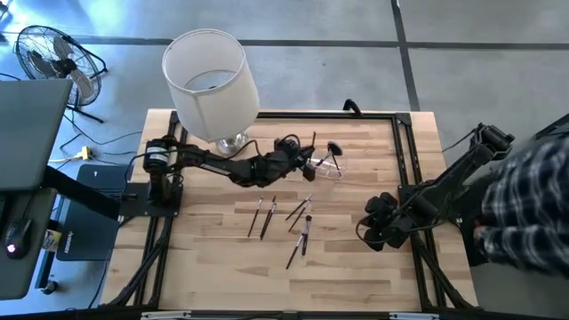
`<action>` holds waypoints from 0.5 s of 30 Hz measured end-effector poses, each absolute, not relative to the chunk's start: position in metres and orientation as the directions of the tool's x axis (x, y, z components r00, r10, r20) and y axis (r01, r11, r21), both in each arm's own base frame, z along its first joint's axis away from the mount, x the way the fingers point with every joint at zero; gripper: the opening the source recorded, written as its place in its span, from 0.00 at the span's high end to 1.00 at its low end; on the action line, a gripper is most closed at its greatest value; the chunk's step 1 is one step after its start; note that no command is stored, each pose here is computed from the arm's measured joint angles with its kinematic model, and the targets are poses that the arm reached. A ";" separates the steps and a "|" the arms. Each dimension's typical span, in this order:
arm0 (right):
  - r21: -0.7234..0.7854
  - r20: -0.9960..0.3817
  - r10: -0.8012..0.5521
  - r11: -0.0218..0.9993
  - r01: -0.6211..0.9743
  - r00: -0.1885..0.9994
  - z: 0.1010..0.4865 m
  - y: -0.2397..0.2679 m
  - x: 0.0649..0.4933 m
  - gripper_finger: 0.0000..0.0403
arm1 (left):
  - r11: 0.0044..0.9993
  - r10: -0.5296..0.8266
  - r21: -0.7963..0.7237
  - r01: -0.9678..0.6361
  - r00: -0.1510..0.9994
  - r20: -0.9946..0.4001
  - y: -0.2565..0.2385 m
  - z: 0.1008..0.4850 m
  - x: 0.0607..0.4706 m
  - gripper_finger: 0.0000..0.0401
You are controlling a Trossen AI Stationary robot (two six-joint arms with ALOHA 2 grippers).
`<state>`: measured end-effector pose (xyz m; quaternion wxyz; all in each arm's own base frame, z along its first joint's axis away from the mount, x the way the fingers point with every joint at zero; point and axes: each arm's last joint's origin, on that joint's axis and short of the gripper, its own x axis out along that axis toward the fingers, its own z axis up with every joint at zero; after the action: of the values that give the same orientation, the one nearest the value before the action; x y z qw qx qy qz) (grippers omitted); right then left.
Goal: Pick & Place Makeup Supplies
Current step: Put the makeup brush into the transparent organizer
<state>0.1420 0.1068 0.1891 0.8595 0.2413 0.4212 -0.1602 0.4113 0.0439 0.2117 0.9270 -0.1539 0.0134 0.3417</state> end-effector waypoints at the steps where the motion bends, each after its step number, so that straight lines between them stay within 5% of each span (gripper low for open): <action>1: 0.279 -0.802 -0.073 0.832 0.479 0.594 0.189 0.107 0.142 0.99 | 0.714 0.642 -0.255 -0.652 0.755 -0.135 0.046 0.211 0.411 0.97; 15: 0.288 -0.815 -0.074 0.808 0.514 0.574 0.189 0.100 0.147 1.00 | 0.733 0.618 -0.202 -0.649 0.760 -0.199 0.074 0.184 0.414 0.97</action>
<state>0.1467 0.1003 0.1885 0.8492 0.2569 0.4276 -0.1730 0.4136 0.0737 0.1840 0.9291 -0.1303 0.0592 0.3411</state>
